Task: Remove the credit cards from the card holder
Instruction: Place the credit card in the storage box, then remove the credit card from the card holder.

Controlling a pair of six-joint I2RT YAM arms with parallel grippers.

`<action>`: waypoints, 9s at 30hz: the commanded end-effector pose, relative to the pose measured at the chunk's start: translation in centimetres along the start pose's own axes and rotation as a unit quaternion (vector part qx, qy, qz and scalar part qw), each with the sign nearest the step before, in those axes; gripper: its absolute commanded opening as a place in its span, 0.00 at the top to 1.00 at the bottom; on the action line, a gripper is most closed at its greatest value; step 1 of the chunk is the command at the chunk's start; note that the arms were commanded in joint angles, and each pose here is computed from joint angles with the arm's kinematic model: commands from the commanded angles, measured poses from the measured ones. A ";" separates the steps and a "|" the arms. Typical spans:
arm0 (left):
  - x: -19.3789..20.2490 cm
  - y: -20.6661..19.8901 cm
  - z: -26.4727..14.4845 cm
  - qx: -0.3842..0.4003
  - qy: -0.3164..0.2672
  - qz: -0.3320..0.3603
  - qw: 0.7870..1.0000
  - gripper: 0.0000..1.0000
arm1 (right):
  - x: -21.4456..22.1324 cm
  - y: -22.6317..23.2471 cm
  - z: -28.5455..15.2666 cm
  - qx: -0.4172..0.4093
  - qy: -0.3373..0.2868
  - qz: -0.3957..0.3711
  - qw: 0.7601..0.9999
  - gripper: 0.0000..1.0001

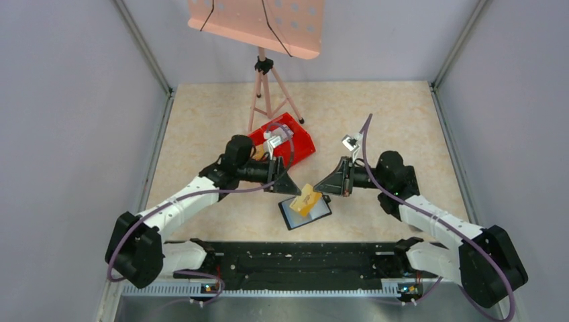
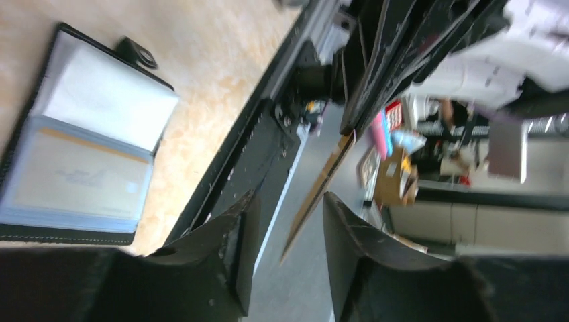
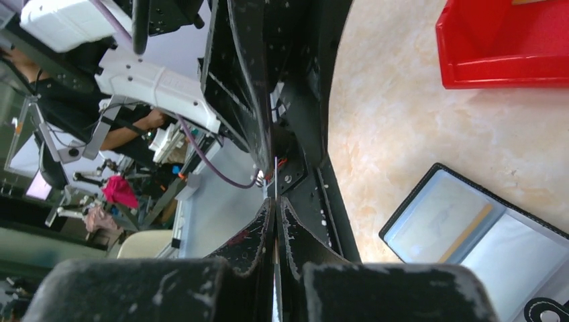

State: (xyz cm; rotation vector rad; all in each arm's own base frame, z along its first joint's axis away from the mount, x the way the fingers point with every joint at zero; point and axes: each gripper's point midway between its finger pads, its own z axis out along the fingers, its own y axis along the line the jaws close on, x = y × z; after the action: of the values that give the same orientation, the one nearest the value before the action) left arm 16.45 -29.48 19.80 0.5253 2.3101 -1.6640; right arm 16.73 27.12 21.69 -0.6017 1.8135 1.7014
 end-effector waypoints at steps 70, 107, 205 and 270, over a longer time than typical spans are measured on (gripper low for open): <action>-13.4 14.3 -18.4 -0.310 -0.354 -0.167 0.866 1.00 | -2.4 -4.7 -4.0 0.177 -0.221 0.069 0.957 0.07; -15.4 21.2 -15.4 -0.300 -0.289 -0.254 0.873 1.00 | -3.2 -3.8 -4.3 0.187 -0.218 0.053 0.956 0.07; -1.1 9.2 -4.6 -0.246 -0.185 -0.131 0.942 0.78 | 3.0 -7.5 0.5 0.218 -0.091 0.097 0.967 0.66; -2.4 8.2 -15.5 -0.399 -0.436 -0.020 0.806 0.80 | 8.4 -13.5 5.8 0.467 0.098 -0.091 0.874 0.19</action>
State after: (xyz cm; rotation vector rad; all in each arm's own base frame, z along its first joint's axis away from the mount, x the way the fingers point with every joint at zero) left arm 22.15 -15.89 18.32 -0.3534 2.0582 -0.6519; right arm 19.24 31.96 5.68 -0.4544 2.3559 0.6567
